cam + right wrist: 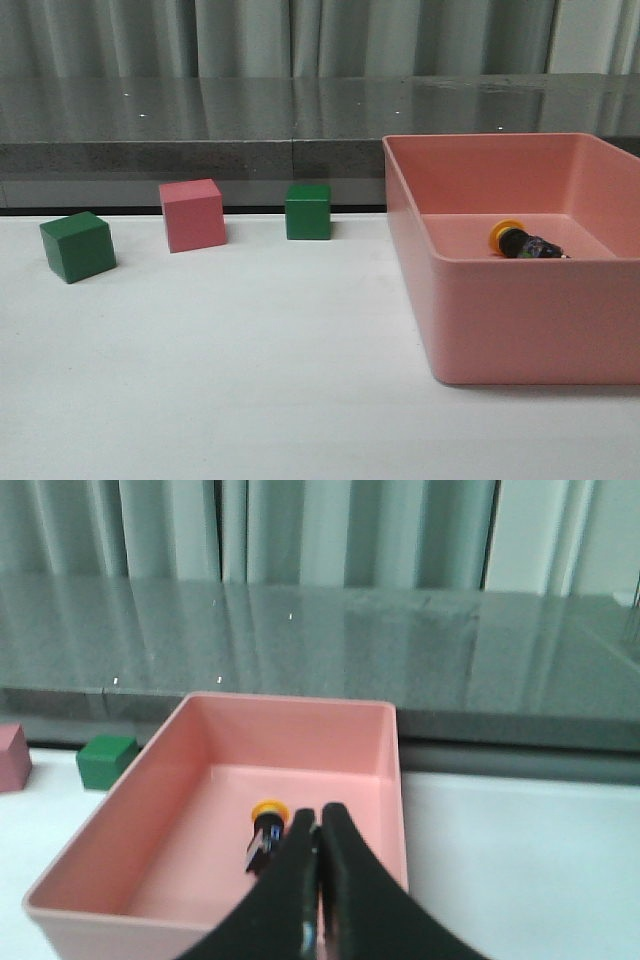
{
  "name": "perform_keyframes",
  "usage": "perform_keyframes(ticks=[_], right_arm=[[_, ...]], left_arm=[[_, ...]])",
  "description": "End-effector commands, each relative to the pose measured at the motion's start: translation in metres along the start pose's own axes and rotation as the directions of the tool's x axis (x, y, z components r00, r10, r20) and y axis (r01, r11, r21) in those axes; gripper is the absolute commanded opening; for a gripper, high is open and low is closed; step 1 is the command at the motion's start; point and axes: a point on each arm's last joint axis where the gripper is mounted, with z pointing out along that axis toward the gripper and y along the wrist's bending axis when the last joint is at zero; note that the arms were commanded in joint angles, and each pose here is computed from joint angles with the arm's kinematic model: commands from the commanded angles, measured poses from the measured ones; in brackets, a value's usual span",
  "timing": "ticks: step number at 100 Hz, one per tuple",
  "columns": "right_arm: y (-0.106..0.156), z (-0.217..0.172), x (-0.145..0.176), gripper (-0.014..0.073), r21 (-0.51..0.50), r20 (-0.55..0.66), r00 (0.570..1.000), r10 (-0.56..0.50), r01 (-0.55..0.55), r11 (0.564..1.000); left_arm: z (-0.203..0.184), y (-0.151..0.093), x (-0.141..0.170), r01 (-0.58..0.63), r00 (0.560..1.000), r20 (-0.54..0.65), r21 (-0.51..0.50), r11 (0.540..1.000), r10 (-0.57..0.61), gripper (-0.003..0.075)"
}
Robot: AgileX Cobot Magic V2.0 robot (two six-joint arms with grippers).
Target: Place and stand button with both arms
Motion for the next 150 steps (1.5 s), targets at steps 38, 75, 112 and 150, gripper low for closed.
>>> perform_keyframes(ticks=[38, 75, 112, 150], right_arm=[[0.001, 0.077, -0.077, -0.0062, -0.042, -0.401, 0.916, 0.008, -0.028, 0.999], [0.005, 0.105, -0.080, 0.0262, -0.053, -0.341, 0.931, 0.127, -0.154, 0.987], [0.012, 0.143, -0.089, 0.0524, -0.112, -0.371, 0.922, 0.108, -0.160, 0.981], [0.018, 0.251, -0.065, 0.0524, -0.139, -0.571, 0.821, 0.025, -0.126, 0.982]], left_arm=[[-0.002, 0.000, 0.001, 0.012, 0.997, 0.078, -0.005, 1.000, -0.011, -0.0019], [-0.002, 0.000, 0.001, 0.012, 0.997, 0.078, -0.005, 1.000, -0.011, -0.0019], [-0.002, 0.000, 0.001, 0.012, 0.997, 0.078, -0.005, 1.000, -0.011, -0.0019], [-0.002, 0.000, 0.001, 0.012, 0.997, 0.078, -0.005, 1.000, -0.011, -0.0019]])
